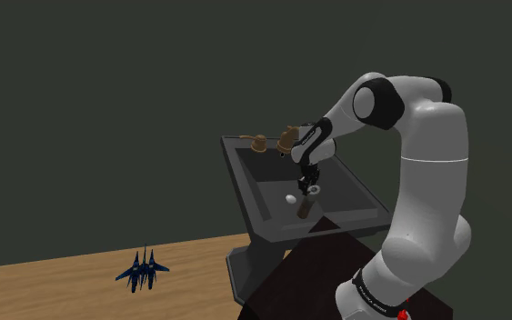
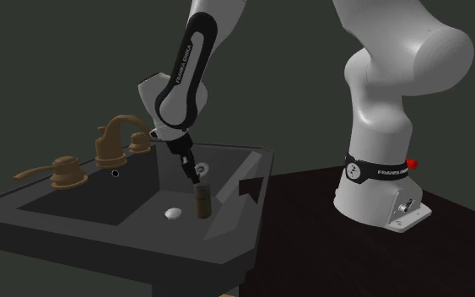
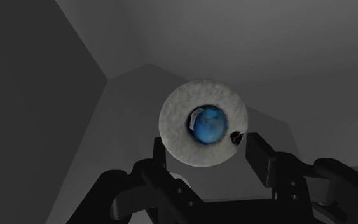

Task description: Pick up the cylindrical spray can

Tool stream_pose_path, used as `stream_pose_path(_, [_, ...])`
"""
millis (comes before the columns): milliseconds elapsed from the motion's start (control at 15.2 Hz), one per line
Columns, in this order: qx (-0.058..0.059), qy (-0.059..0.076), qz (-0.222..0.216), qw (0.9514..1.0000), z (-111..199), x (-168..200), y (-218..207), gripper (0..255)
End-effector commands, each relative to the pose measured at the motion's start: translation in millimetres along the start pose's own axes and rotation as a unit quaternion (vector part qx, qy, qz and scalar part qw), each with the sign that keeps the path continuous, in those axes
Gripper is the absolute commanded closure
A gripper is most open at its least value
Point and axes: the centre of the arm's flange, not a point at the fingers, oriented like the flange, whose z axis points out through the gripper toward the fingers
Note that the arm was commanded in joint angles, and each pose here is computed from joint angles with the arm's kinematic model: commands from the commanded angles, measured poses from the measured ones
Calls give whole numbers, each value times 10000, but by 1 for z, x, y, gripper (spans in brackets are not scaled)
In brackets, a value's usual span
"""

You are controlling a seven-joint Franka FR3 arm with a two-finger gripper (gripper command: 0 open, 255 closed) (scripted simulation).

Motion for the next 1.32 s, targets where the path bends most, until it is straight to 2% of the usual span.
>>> stream_pose_path(0, [2, -7, 1, 10000, 1, 0, 0, 255])
stream_pose_path(264, [2, -7, 1, 10000, 1, -1, 0, 255])
stream_pose_path(1254, [2, -7, 1, 10000, -73, -25, 11, 255])
